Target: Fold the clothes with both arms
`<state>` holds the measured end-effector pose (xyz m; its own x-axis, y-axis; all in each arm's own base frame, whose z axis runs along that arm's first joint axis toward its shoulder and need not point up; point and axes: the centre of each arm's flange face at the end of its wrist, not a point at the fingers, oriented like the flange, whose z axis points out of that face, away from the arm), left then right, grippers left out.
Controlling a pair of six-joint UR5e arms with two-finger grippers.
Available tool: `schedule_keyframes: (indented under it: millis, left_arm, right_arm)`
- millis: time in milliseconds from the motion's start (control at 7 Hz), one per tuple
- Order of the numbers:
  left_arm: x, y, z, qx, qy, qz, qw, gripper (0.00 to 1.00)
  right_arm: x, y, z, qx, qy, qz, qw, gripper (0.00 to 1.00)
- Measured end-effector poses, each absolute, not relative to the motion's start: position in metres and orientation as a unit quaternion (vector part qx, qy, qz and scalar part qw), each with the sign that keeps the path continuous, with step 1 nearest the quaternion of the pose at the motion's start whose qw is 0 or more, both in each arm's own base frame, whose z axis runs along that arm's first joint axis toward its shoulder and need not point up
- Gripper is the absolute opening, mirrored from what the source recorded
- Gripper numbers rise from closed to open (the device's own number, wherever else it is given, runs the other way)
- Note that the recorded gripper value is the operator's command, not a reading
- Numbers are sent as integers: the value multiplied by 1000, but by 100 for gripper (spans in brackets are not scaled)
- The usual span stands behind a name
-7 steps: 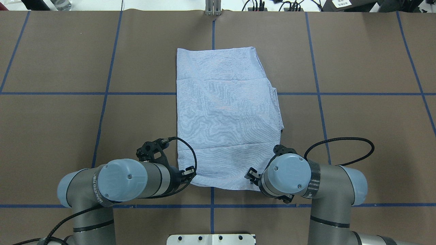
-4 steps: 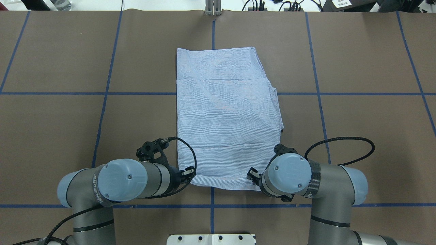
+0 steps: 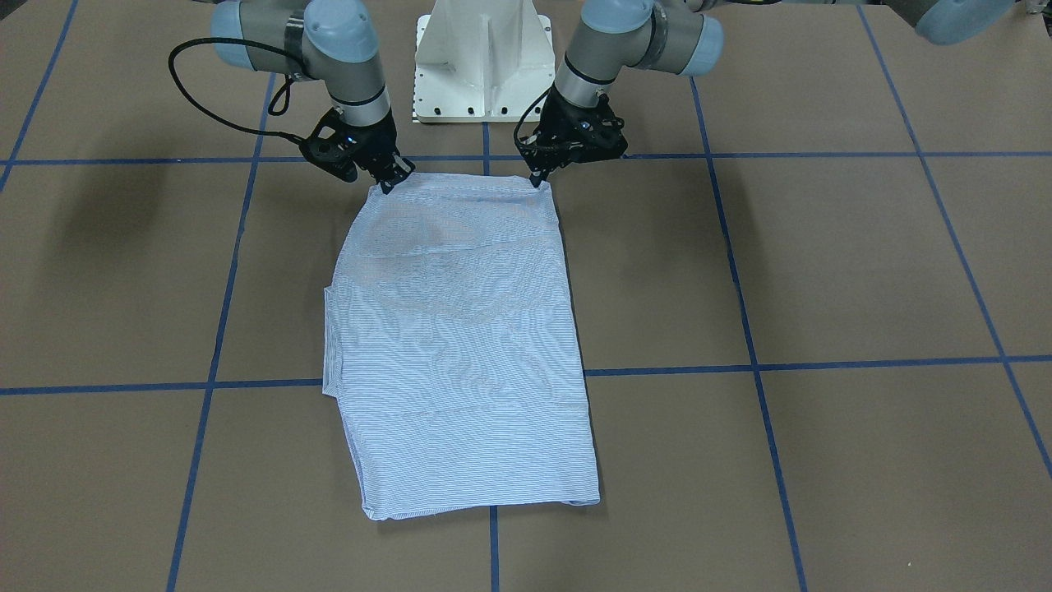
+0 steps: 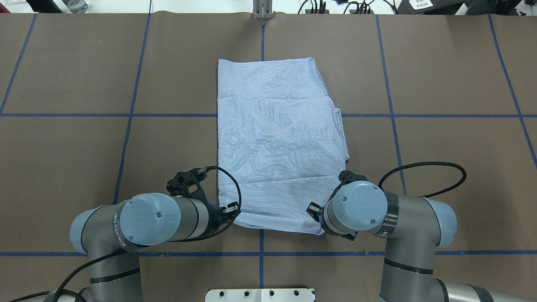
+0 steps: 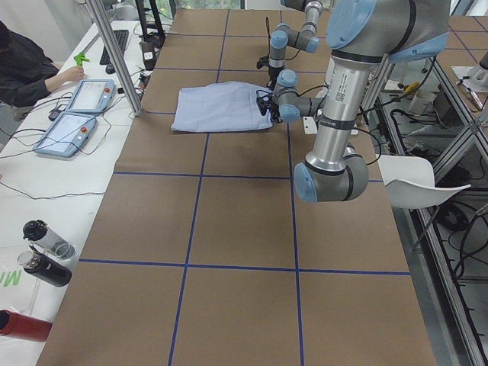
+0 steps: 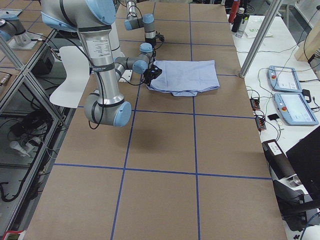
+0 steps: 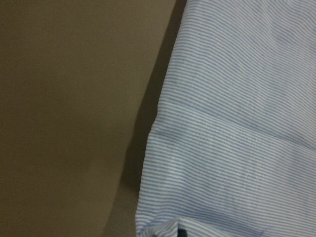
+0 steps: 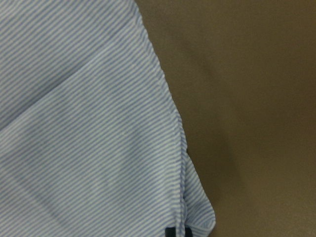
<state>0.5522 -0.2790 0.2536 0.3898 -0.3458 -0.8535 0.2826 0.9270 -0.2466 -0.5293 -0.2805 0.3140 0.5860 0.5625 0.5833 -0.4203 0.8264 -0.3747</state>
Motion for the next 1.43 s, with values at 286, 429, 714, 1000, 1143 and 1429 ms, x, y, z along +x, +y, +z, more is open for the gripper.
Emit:
schedule_keyframes:
  millis: [286,429,714,1000,1143,1429]
  left_arm:
    - [551,-280,252,-30,521,-189,832,0]
    - [547,-280,247,-30,526,-188,829,0]
    - [529,-275,229,-30,541,-184,820,0]
    - [505,-263,209,-34,538,-181,823,0]
    - [495,-253,201,-38,529,-178,829,0]
    - [481,-226,189,-51,505,-166,845,0]
  right_arm:
    - [-523,-284,308,-96,-367,279,882,0]
    - [-516,-284,299,-98,-377,277,879,0]
    - [-499,-279,282,-106,-395,269,872,0]
    - [-483,-260,264,-114,-415,252,867,0]
    - [-477,-245,256,-127,-423,237,865,0]
    - [-457,-214,245,-171,-432,199,863,0]
